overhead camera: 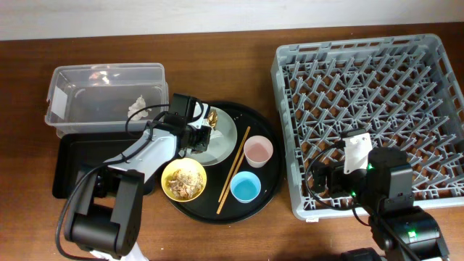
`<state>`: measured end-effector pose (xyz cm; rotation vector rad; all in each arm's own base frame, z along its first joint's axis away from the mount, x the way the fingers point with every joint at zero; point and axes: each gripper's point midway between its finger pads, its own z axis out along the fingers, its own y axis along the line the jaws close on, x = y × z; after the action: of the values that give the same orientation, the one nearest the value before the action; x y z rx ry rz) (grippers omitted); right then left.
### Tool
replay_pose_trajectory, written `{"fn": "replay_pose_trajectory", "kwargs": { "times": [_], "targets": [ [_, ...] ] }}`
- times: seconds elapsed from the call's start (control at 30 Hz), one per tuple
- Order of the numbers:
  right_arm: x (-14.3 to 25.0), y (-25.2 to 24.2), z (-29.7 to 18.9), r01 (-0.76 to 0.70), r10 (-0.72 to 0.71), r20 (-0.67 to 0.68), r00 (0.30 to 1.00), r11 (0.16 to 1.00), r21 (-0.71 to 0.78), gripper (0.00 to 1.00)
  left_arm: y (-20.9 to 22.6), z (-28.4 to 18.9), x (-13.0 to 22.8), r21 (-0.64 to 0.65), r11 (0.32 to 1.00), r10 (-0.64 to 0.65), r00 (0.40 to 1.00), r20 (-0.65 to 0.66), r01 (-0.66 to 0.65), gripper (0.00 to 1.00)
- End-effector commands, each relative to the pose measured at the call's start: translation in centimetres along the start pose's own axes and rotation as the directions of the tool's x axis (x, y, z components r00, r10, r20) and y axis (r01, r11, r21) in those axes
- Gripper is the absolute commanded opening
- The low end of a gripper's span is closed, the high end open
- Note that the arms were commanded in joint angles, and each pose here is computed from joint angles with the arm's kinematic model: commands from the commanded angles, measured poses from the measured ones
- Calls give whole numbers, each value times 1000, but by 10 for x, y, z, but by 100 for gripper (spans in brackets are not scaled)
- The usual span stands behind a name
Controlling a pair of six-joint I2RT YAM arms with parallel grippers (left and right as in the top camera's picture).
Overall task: Sort waste into correct bins and load items into the dishwasher rack
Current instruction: 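Carry the tissue and wrapper left and drop them into the clear bin, then grasp the rim of the yellow bowl with the left gripper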
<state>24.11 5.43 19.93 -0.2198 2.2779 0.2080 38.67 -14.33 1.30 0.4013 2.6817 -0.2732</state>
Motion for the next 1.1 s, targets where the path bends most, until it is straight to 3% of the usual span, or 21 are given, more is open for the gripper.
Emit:
{"fn": "replay_pose_trajectory", "kwargs": {
  "times": [0.0,0.1,0.17,0.27,0.33,0.43,0.47,0.53,0.67,0.73,0.83,0.9,1.0,1.07],
  "targets": [
    [-7,3,-4,-2,2,19,1000,1000,-9,99,-1,-52,-46,5,1000,-9,986,166,9,0],
    [-7,3,-4,-2,2,19,1000,1000,-9,99,31,-118,-80,-8,991,-124,928,351,136,0],
    [-7,3,-4,-2,2,19,1000,1000,-9,99,71,-157,-95,-18,965,-223,855,469,262,0],
    [-7,3,-4,-2,2,19,1000,1000,-9,99,134,-174,-93,-69,878,-362,753,549,473,1],
    [-7,3,-4,-2,2,19,1000,1000,-9,99,171,-175,-88,-118,829,-387,712,586,547,3],
    [-7,3,-4,-2,2,19,1000,1000,-9,99,192,-159,-85,-129,809,-404,702,586,574,19],
    [-7,3,-4,-2,2,19,1000,1000,-9,99,195,-151,-84,-133,806,-410,707,577,576,46],
    [-7,3,-4,-2,2,19,1000,1000,-10,99,195,-149,-83,-134,806,-411,708,574,576,61],
    [-7,3,-4,-2,3,18,1000,1000,-9,99,179,-186,-88,-117,820,-387,692,609,561,59],
    [-7,3,-4,-2,3,18,1000,1000,-9,99,154,-195,-81,-113,843,-377,728,573,526,59],
    [-7,3,-4,-3,3,17,1000,1000,-10,99,72,-166,-34,-98,907,-364,881,301,409,59],
    [-7,3,-4,-3,3,17,1000,1000,-10,99,36,-149,-2,-105,934,-325,936,136,340,59],
    [-7,3,-4,-3,3,18,1000,1000,-10,99,-16,-129,36,-92,974,-214,975,-60,208,59],
    [-7,3,-4,-3,3,17,1000,1000,-10,99,-41,-117,48,-74,988,-142,982,-124,134,59]
  ]
}}
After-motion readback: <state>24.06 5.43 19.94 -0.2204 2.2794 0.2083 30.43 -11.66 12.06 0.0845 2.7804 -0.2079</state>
